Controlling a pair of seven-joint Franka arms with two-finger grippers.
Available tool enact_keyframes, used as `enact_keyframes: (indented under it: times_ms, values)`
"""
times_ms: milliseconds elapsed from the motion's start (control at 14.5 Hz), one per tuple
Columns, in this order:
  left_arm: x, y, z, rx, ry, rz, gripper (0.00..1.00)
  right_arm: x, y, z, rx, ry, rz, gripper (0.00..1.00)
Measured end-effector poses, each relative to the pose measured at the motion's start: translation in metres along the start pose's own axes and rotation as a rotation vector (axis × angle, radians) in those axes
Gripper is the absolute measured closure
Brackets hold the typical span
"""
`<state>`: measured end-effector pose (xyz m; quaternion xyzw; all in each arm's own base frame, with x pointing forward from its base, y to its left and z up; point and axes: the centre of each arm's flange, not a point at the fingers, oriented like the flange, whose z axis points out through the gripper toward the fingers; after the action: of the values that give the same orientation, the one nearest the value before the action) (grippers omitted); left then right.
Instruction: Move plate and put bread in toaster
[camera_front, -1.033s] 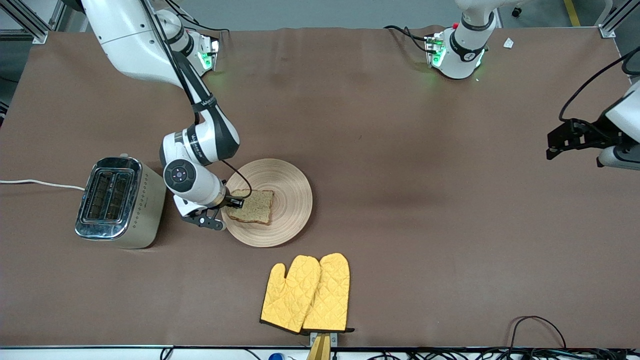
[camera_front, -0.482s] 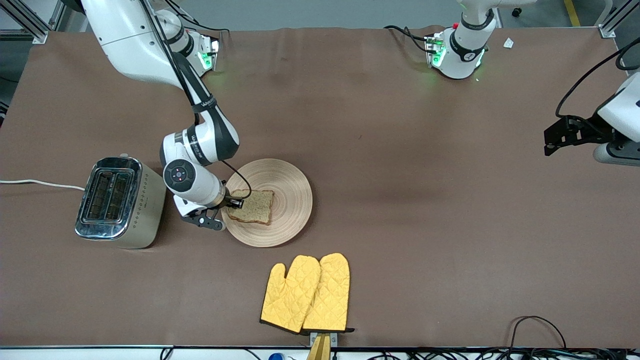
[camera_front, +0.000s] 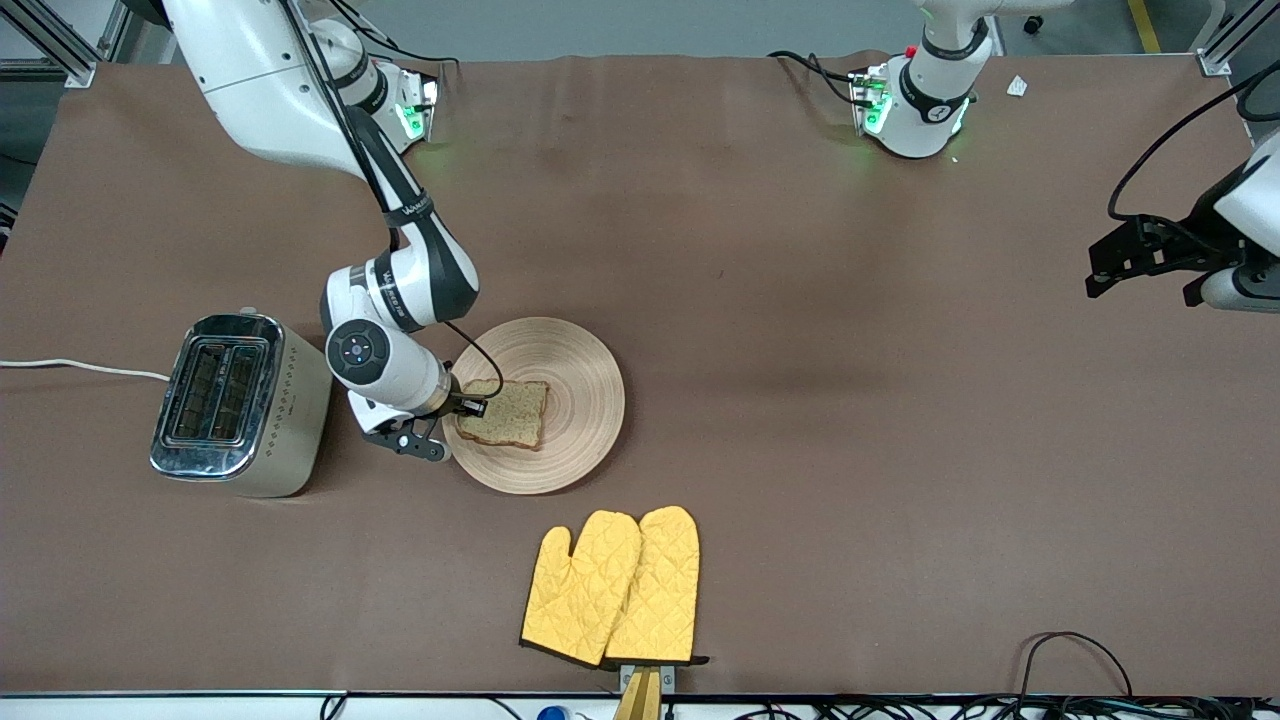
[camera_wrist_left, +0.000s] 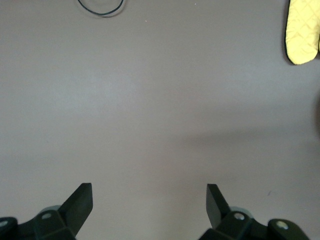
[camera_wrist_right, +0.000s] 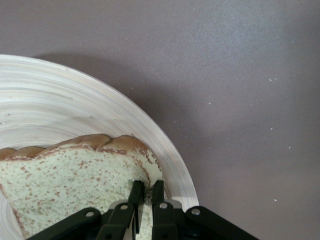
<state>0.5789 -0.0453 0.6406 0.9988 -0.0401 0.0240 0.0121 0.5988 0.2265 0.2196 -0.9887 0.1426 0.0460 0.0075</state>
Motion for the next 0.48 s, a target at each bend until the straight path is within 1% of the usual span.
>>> enact_keyframes:
  times_ms: [69, 207, 344, 482]
  values:
    - [0.000, 0.000, 0.000, -0.004, -0.001, -0.030, 0.00, 0.000, 0.000, 0.000, 0.000, 0.000, 0.000, 0.96]
    - [0.000, 0.007, 0.001, -0.007, -0.003, -0.069, 0.00, 0.000, 0.000, 0.000, 0.000, 0.000, 0.001, 0.96]
    - [0.000, 0.015, 0.001, -0.008, -0.003, -0.076, 0.00, 0.000, 0.000, 0.000, -0.002, -0.003, 0.001, 0.96]
    - [-0.001, 0.015, 0.002, -0.008, -0.003, -0.077, 0.00, 0.001, -0.002, -0.006, -0.010, -0.018, 0.000, 0.96]
